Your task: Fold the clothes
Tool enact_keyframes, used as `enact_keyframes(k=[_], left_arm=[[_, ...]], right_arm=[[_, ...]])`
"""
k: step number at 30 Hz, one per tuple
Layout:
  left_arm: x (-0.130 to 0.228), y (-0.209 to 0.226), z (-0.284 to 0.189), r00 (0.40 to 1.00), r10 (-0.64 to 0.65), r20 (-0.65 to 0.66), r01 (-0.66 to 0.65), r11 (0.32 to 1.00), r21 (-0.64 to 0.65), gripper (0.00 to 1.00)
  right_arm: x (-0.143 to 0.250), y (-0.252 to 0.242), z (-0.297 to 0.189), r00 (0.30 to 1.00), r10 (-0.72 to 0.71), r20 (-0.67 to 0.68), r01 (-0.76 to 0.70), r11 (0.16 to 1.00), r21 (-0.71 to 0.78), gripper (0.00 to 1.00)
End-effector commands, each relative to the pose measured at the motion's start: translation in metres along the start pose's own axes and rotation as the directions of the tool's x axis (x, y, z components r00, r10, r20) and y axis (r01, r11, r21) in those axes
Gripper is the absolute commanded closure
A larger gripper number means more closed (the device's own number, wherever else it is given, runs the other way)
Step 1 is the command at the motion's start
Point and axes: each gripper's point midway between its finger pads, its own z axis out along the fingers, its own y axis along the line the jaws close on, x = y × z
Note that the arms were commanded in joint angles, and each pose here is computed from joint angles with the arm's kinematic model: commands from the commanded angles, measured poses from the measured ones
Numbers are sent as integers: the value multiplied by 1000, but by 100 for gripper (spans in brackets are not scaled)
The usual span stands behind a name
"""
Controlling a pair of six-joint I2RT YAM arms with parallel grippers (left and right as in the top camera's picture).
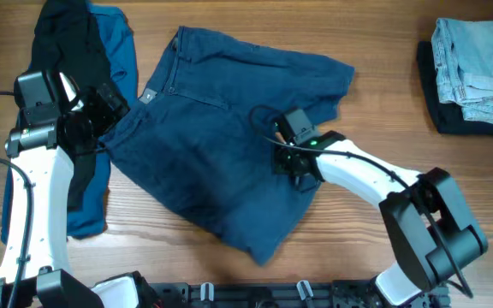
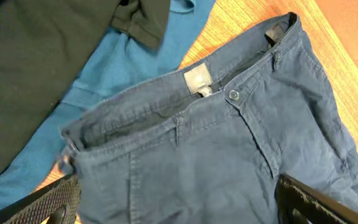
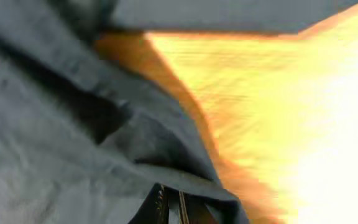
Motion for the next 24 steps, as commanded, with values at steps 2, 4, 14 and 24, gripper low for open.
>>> enact_keyframes(k=[2,4,14,24], left_arm=[[1,-1,-4,1000,-2,-3,2,1000,13,0],[1,-1,-4,1000,-2,-3,2,1000,14,0],[4,1,-4,1000,-5,-17,5,1000,6,0],[19,-9,-20,989,129,-67,-125,990,64,1]], right_arm=[[-10,-60,13,996,86,18,-87,986,143,94],[-13,-73,23,995,100,-13,-98,990,103,96],[-102,-79,1,985,131,109,-120,988,-101,90],[-142,-56,-89,988,124,88,-111,984,-138,96]])
